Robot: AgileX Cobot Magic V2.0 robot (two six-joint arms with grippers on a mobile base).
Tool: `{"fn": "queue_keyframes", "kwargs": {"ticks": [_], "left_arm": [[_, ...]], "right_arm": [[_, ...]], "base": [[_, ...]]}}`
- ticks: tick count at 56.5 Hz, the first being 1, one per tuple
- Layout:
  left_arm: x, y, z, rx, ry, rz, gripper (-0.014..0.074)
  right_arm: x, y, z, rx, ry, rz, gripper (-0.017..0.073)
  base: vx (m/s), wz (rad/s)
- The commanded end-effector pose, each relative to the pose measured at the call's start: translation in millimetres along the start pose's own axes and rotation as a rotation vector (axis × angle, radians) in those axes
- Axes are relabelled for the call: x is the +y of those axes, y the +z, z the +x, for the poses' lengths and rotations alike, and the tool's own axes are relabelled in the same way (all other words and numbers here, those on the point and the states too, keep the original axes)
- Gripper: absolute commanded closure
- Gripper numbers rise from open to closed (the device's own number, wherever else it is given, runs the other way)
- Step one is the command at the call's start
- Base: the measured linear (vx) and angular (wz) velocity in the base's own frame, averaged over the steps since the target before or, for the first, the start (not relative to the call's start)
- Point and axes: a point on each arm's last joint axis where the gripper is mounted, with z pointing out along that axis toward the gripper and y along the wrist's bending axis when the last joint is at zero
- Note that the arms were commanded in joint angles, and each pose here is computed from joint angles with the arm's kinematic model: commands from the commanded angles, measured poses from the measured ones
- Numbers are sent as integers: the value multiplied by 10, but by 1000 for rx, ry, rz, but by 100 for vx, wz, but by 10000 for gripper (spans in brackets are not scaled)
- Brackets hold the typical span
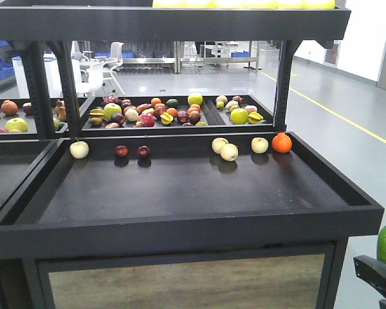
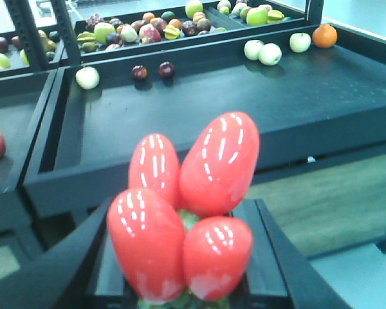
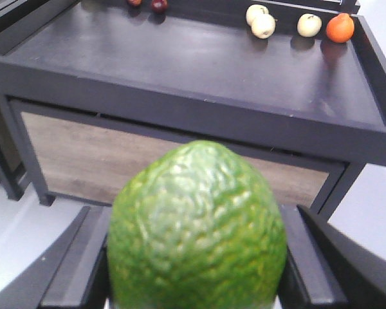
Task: Pick snacks and fruit into basket
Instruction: 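Drive away from the fruit table holding both fruits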
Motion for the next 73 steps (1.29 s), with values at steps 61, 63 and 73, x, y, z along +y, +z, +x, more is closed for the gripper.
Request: {"fn": "queue_keyframes", "kwargs": {"ticks": [61, 63, 73], "left_arm": [[39, -43, -170, -104, -12, -42, 596], [39, -43, -170, -104, -12, -42, 596], [38, -43, -170, -103, -12, -41, 596]], "right_arm": [[-12, -75, -172, -125, -21, 6, 568], [-12, -75, -172, -125, -21, 6, 568], [-12, -75, -172, -125, -21, 6, 568]], "base": [[-27, -1], [-21, -4], [-19, -11]]}}
